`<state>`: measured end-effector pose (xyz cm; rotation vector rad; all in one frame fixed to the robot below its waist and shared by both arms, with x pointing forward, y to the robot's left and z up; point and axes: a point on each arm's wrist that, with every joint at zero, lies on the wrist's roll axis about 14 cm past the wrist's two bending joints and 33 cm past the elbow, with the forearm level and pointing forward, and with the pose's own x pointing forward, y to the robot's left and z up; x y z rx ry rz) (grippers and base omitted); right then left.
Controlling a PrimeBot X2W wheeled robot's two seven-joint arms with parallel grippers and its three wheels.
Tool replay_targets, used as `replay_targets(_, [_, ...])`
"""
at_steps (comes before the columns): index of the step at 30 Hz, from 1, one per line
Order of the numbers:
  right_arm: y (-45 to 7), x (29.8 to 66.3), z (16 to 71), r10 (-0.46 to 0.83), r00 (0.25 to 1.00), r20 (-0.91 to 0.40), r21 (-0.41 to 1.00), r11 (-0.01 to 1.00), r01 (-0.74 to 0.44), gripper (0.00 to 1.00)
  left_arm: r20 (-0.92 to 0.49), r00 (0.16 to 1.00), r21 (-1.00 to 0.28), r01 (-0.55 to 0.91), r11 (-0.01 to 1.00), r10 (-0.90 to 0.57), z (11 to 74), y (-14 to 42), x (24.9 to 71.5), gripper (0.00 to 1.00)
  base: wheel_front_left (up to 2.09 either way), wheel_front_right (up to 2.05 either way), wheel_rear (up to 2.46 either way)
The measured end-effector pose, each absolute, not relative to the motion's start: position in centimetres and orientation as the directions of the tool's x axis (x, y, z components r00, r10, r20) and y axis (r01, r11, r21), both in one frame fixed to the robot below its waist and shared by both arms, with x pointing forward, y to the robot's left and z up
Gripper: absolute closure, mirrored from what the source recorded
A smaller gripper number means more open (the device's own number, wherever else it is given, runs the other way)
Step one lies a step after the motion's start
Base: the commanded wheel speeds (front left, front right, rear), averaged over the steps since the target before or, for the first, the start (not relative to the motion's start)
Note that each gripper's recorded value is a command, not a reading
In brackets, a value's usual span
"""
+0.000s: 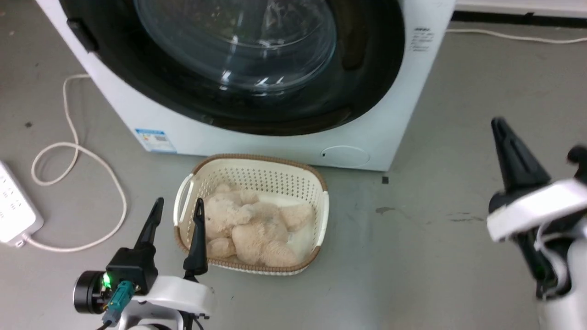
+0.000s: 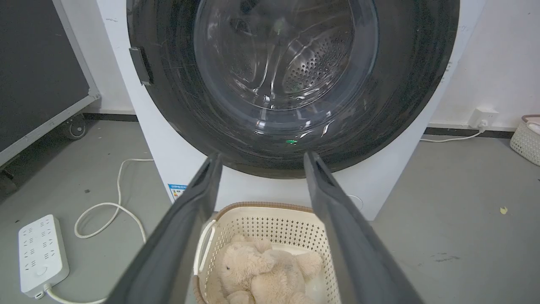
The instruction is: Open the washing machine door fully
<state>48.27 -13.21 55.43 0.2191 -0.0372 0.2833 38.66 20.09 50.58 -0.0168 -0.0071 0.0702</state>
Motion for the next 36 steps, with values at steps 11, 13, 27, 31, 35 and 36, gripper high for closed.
replay_targets(11, [-11.0, 53.8, 54.1, 0.325, 0.945, -0.026, 0.454, 0.847, -0.278, 1.00, -0.001, 0.994, -0.027, -0.109, 0.994, 0.109, 49.9, 21.2, 39.0, 0.00, 0.00, 0.00, 0.00])
replay_targets(13, [-10.5, 54.7, 53.4, 0.340, 0.939, -0.060, 0.504, 0.822, -0.266, 1.00, -0.003, 0.993, -0.024, -0.119, 0.993, 0.119, 49.7, 21.5, 38.9, 0.00, 0.00, 0.00, 0.00])
replay_targets(27, [-7.5, 61.2, 50.8, 0.450, 0.870, -0.203, 0.721, 0.670, -0.179, 1.00, -0.011, 0.986, -0.017, -0.167, 0.986, 0.167, 49.0, 22.9, 39.1, 0.00, 0.00, 0.00, 0.00])
replay_targets(31, [-6.5, 62.7, 50.3, 0.487, 0.842, -0.233, 0.763, 0.628, -0.152, 1.00, -0.007, 0.984, -0.012, -0.177, 0.984, 0.177, 49.0, 23.2, 39.2, 0.00, 0.00, 0.00, 0.00])
replay_targets(35, [-5.8, 64.3, 50.8, 0.513, 0.827, -0.227, 0.801, 0.582, -0.141, 1.00, -0.010, 0.983, -0.012, -0.182, 0.983, 0.182, 48.8, 23.3, 39.2, 0.00, 0.00, 0.00, 0.00])
replay_targets(36, [-5.6, 64.7, 50.7, 0.521, 0.823, -0.229, 0.810, 0.571, -0.136, 1.00, -0.011, 0.983, -0.010, -0.182, 0.983, 0.182, 48.7, 23.3, 39.2, 0.00, 0.00, 0.00, 0.00])
